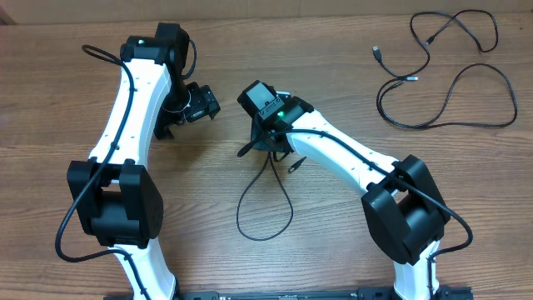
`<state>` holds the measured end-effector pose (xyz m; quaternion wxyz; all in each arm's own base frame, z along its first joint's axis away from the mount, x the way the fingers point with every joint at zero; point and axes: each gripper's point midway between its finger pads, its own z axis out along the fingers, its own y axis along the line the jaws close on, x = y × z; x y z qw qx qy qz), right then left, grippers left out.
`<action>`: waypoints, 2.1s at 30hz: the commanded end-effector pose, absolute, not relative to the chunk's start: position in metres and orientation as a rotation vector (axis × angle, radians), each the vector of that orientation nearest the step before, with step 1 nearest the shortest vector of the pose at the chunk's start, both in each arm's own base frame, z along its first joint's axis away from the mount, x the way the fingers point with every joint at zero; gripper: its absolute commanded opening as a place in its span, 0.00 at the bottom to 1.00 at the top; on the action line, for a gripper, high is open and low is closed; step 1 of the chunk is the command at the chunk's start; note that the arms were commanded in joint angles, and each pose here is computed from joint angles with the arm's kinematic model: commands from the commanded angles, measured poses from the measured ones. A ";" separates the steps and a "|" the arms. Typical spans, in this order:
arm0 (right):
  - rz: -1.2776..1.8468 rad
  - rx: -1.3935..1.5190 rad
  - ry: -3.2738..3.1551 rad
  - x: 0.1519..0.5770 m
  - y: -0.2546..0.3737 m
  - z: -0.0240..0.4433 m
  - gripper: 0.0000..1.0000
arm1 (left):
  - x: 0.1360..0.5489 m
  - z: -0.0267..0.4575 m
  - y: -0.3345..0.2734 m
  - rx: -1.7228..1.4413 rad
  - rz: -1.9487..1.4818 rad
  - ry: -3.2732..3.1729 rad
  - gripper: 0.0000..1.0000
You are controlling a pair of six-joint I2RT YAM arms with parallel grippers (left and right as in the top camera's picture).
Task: Untangle cables
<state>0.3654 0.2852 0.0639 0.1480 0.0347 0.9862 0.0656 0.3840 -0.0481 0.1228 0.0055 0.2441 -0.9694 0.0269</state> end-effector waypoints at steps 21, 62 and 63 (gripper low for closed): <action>0.215 -0.016 2.763 0.355 0.286 0.018 0.37 | 0.389 0.139 -0.045 0.750 0.088 -3.094 0.99; 0.153 -0.119 2.836 0.339 0.287 -0.013 0.04 | 0.389 0.139 -0.045 0.750 0.088 -3.094 1.00; 0.153 -0.118 2.836 0.340 0.287 -0.013 0.04 | 0.389 0.139 -0.045 0.750 0.088 -3.094 0.99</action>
